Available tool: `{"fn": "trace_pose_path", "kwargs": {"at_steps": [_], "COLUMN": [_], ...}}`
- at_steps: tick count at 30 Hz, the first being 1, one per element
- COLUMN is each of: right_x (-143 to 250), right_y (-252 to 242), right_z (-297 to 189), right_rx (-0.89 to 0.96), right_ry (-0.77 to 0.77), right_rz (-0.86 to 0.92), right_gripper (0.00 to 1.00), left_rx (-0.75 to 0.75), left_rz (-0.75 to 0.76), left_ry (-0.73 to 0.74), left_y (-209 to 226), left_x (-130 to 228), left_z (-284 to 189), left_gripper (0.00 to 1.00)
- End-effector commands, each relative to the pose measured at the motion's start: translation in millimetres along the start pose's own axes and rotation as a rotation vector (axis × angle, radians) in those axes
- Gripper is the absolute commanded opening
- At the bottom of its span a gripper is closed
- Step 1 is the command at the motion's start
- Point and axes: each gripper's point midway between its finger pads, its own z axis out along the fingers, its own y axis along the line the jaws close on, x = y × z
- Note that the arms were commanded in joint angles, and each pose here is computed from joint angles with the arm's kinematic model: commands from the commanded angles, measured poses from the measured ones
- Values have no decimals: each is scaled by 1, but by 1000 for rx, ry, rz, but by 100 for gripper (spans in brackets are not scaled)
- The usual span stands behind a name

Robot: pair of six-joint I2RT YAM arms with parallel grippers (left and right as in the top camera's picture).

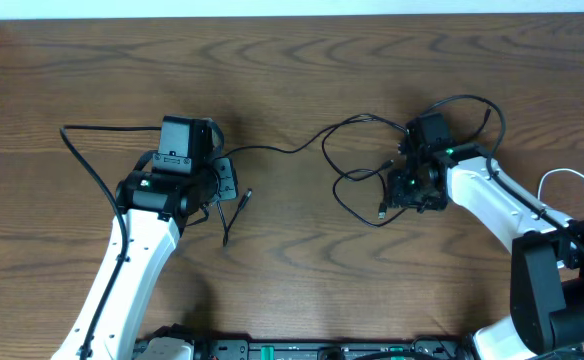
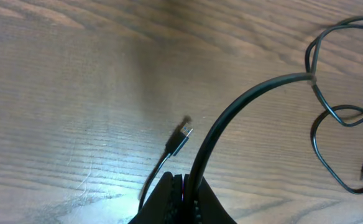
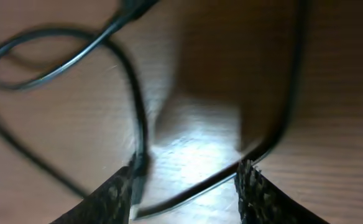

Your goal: Untangle cables

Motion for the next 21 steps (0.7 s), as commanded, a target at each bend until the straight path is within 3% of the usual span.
{"fn": "trace_pose_path", "kwargs": {"at_steps": [1,7,12,21], "right_x": [-19,-83,-112,-113], "right_y": [-16,-5,-13,-17], "right_z": [-1,-17,-30,-4], "right_rx": [108,67,140,155], "right_ry": [-94,-342,-474,-448], "right_rz": [36,-97,-131,-130], "right_gripper": [51,52,61,60], "left_rx": [-12,-12,-15,-15], "left_rz": [-13,-13,-14,-14], "left_ry": [0,1,10,10], "left_y": [3,3,3,3], "left_x": [-1,-1,1,1], "left_z": [1,1,0,0], "left_gripper": [8,8,8,8]}}
